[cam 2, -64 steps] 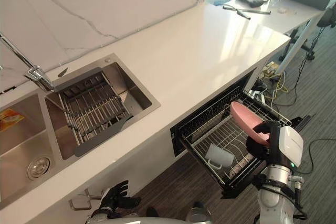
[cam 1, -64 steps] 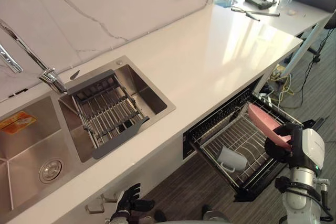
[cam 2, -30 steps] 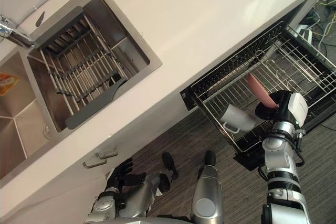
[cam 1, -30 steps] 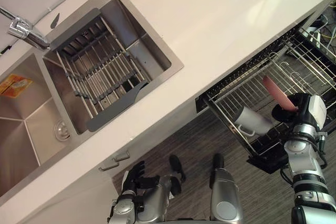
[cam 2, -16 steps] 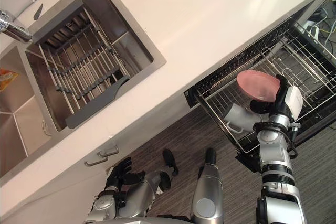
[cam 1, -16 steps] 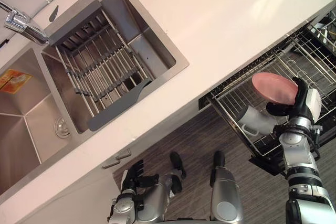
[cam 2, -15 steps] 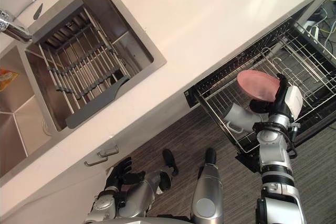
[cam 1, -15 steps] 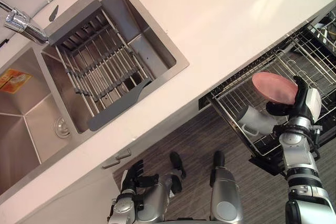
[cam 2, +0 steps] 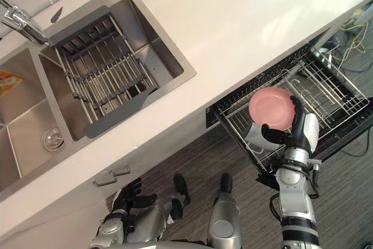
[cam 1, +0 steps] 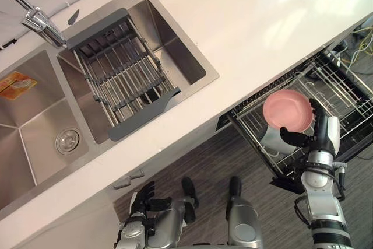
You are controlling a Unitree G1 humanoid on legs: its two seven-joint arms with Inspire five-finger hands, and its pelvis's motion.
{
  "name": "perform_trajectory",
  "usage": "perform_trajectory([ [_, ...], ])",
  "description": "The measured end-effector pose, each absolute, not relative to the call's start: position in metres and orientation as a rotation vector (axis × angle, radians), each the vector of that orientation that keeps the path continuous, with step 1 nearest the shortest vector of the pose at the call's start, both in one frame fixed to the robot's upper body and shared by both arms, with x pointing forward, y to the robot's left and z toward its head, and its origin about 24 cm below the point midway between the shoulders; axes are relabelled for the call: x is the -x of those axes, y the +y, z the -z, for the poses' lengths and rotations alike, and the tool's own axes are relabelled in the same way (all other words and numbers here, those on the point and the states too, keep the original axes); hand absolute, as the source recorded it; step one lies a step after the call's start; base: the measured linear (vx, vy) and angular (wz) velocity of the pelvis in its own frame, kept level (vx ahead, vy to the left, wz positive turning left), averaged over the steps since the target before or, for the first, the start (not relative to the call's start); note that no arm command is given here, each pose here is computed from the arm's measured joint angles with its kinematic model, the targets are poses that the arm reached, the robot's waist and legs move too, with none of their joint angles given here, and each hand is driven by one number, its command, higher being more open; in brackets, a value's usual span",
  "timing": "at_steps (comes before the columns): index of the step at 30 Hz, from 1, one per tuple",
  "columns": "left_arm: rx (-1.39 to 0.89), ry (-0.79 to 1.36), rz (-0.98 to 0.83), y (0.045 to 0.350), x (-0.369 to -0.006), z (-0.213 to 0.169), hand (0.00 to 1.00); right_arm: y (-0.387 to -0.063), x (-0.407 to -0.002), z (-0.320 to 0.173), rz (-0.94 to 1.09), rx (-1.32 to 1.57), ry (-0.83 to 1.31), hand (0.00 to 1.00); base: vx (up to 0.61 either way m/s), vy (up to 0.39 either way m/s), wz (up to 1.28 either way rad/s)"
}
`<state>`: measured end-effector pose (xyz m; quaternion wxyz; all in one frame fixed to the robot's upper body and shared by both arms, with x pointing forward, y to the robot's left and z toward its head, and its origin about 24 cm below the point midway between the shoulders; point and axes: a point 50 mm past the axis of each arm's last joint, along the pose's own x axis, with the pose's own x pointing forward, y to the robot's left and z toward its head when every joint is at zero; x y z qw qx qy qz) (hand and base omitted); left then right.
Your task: Walk over to the sink, pick up the cup, carry it to the dishwasher, place the cup inside the dishwasher, then close the dishwasher door
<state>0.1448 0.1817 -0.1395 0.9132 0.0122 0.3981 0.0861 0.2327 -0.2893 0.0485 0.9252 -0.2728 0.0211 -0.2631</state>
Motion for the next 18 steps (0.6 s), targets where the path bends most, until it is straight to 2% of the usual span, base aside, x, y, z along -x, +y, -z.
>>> perform_trajectory([
  [7,-0.043,0.869,-0.183,0.186,-0.129,0.145,0.90,-0.281,-0.209,-0.051,0.575,0.464,-0.027,0.90,0.02,0.004,-0.03],
  [18,-0.019,0.933,-0.233,0.190,-0.109,0.152,0.90,-0.307,-0.151,-0.011,0.808,0.200,0.139,0.90,0.04,-0.019,0.02],
])
